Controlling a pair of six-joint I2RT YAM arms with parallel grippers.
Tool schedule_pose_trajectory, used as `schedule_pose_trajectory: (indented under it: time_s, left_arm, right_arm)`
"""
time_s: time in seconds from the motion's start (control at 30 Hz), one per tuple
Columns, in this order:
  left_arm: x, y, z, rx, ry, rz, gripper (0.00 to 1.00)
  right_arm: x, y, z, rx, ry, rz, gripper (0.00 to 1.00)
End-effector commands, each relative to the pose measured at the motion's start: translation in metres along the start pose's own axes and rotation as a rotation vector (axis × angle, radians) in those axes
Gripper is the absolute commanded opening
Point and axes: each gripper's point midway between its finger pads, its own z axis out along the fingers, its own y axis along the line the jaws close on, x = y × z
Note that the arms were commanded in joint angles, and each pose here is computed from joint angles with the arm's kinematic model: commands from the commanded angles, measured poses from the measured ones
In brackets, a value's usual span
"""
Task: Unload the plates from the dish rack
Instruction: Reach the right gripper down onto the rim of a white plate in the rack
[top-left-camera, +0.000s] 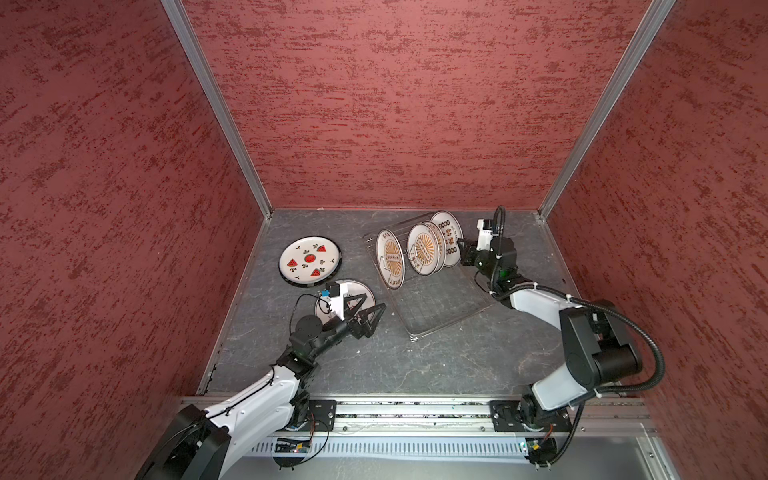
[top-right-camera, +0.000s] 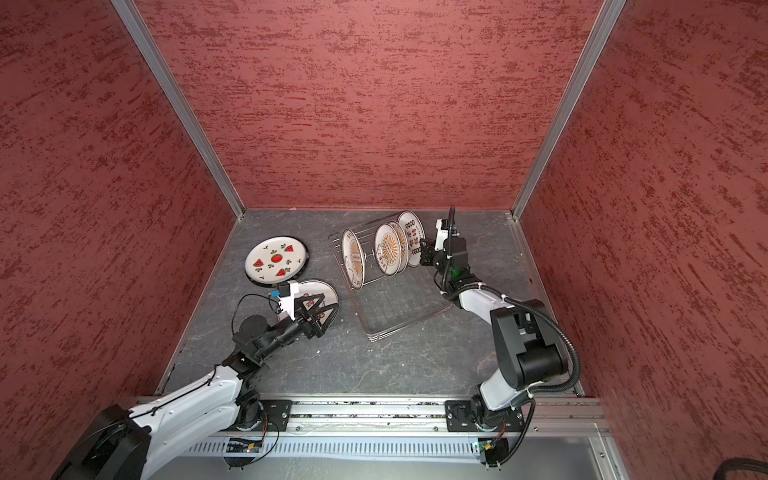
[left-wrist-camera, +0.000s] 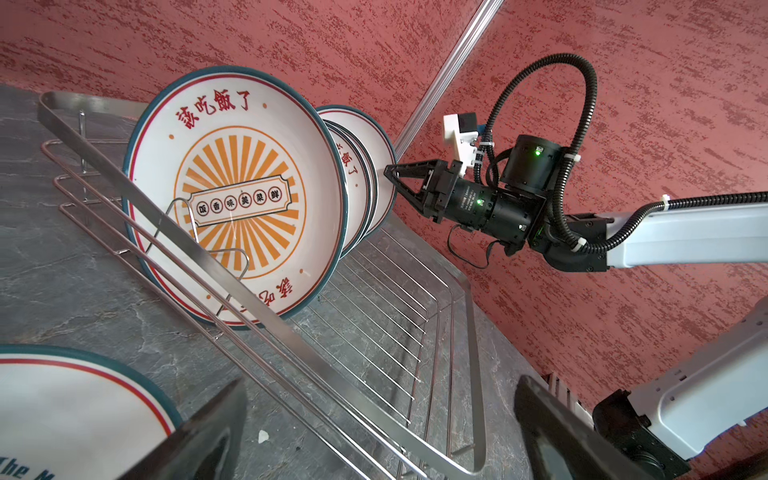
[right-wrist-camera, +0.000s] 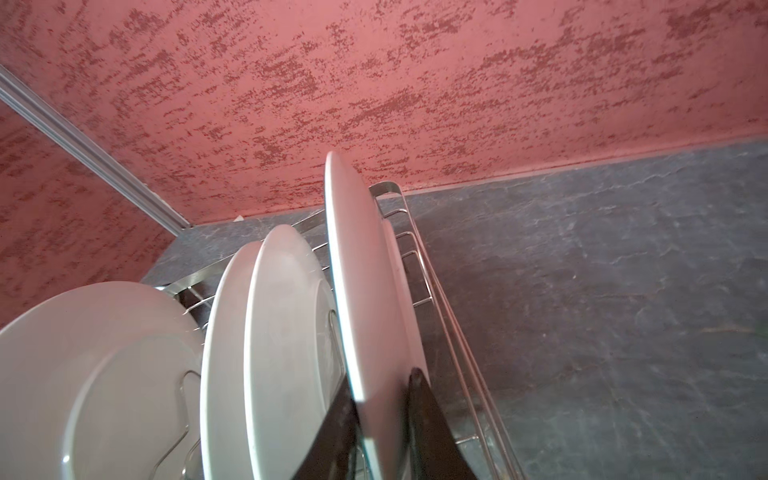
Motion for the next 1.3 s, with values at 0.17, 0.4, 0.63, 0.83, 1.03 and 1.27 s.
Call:
schedule_pose_trajectory:
  time_s: [0.17,0.4,0.63,0.83,1.03,1.27]
  left_arm:
    - [-0.007,0.002,-0.001,-0.014,-0.037,0.032,0.99]
    - [-0.007,0.003,-0.001,-0.021,-0.038,0.030,0.99]
    - [-0.007,0.003,-0.001,-0.024,-0.039,0.027,0.99]
    - [-0.007,0.006,-0.001,-0.040,-0.042,0.029,0.99]
    - [-0.007,0.006,-0.001,-0.042,-0.043,0.027,0.99]
    - [-0.007,0.007,-0.002,-0.044,-0.049,0.028,1.00]
  right_arm:
    - [0.011,-0.004,0.022,0.173,0.003,-0.076,0.24]
    - [0.007,-0.004,0.029,0.178,-0.002,-0.086,0.42]
    - [0.009,-0.004,0.050,0.165,-0.014,-0.133,0.29]
    - [0.004,-0.011,0.038,0.196,-0.077,-0.130,0.18]
    - [-0.013,-0.007,0.020,0.212,-0.151,-0.131,0.13]
    - [-0.027,0.001,0.010,0.239,-0.202,-0.159,0.10]
